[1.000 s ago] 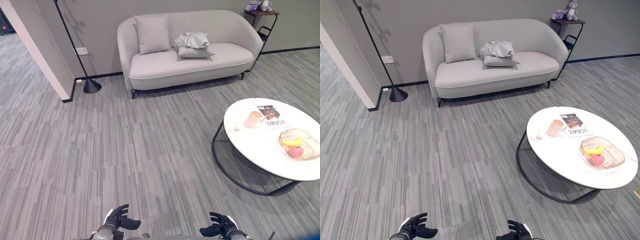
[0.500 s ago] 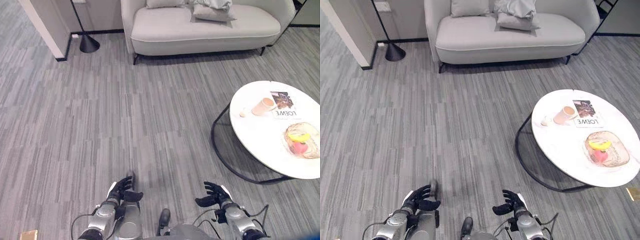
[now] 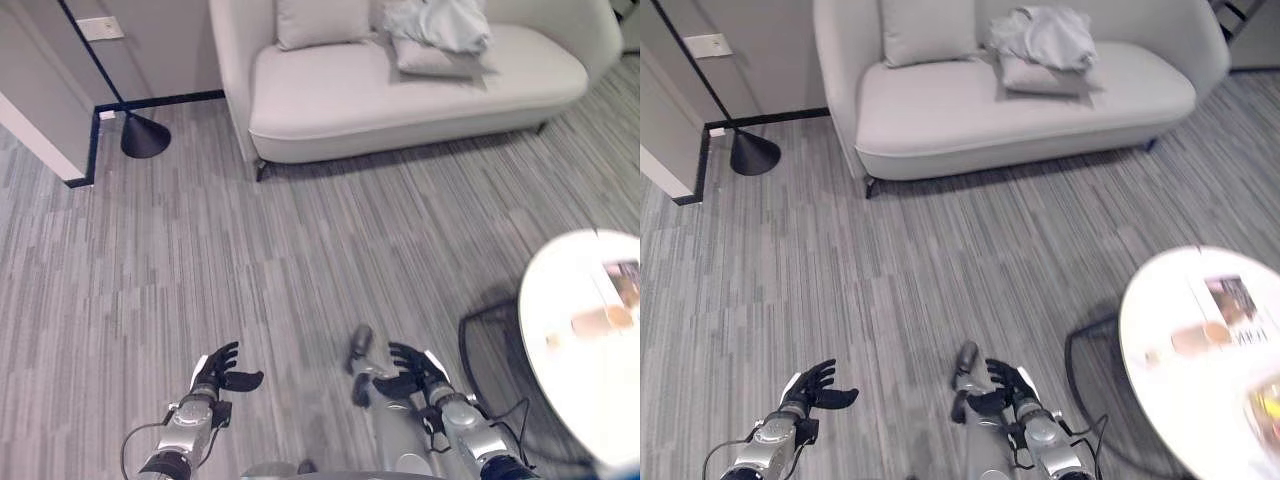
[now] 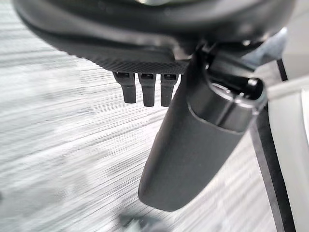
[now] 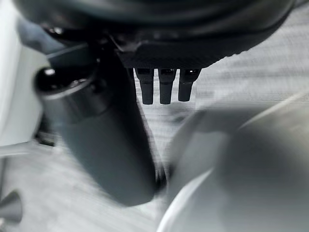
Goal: Hang the clothes on the sofa on the clothes rack.
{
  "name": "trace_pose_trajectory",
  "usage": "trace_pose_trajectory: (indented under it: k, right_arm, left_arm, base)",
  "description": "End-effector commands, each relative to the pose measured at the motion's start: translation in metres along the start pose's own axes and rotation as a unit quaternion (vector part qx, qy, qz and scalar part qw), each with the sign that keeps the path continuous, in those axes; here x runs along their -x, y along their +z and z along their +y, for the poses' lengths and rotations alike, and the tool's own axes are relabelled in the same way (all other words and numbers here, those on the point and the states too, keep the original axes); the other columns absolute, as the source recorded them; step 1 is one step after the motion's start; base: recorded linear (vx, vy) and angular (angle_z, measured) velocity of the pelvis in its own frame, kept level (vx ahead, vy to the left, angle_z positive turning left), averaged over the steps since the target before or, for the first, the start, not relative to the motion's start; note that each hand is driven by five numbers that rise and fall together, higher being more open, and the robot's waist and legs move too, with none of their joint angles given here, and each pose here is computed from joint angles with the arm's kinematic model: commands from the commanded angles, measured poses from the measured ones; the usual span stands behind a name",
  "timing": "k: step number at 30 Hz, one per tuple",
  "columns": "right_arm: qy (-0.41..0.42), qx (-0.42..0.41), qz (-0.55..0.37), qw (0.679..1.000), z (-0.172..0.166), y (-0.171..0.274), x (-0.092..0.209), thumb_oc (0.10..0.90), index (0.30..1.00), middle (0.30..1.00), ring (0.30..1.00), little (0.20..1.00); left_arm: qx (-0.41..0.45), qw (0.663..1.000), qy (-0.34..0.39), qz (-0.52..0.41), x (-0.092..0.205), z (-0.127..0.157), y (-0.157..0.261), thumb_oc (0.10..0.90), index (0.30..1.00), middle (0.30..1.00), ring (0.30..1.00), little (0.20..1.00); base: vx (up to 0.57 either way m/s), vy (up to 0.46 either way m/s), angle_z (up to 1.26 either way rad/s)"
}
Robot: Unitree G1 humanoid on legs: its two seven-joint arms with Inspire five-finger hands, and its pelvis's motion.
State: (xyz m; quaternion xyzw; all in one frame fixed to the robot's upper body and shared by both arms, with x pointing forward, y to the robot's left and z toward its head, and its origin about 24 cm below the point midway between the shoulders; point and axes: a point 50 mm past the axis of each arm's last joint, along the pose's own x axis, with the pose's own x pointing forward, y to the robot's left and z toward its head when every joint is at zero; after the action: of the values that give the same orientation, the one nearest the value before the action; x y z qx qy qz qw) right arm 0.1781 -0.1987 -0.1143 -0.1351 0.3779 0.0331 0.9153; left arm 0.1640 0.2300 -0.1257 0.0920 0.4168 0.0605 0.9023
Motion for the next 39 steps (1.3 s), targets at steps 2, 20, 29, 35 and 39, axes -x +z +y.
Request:
trace_pose_trajectory:
  k: [2, 20, 29, 35, 39]
  right_arm:
    - [-0.036, 0.013, -0.014, 0.999, -0.026, 0.004, 0.000, 0.800, 0.900, 0.900, 0.900, 0.900]
    - [-0.075, 0.040, 0.043, 0.995, -0.049, -0.016, 0.001, 0.800, 0.900, 0.900, 0.900, 0.900]
    - [-0.073, 0.032, 0.003, 0.997, -0.043, 0.004, -0.004, 0.800, 0.900, 0.900, 0.900, 0.900]
    - [-0.079, 0.034, -0.042, 0.995, -0.048, 0.023, -0.001, 0.800, 0.900, 0.900, 0.900, 0.900]
    - [-0.095, 0.030, -0.030, 0.995, -0.061, 0.016, 0.003, 0.800, 0.900, 0.900, 0.900, 0.900]
  left_arm:
    - [-0.036, 0.996, -0.030, -0.075, -0.002, -0.011, 0.029, 0.800, 0.900, 0.900, 0.900, 0.900]
    - [0.008, 0.998, -0.025, -0.065, 0.003, -0.008, 0.019, 0.800, 0.900, 0.900, 0.900, 0.900]
    - [-0.002, 0.997, 0.002, -0.079, 0.004, 0.010, 0.025, 0.800, 0.900, 0.900, 0.900, 0.900]
    - [0.000, 0.996, 0.030, -0.089, 0.006, 0.030, 0.029, 0.800, 0.900, 0.900, 0.900, 0.900]
    - [0.011, 0.993, 0.030, -0.112, 0.005, 0.031, 0.043, 0.800, 0.900, 0.900, 0.900, 0.900]
  base:
    - [0.48, -0.180, 0.40]
    - [0.38, -0.041, -0.27]
    - [0.12, -0.061, -0.06]
    - [0.16, -0.470, -0.07]
    - [0.18, -0.716, 0.14]
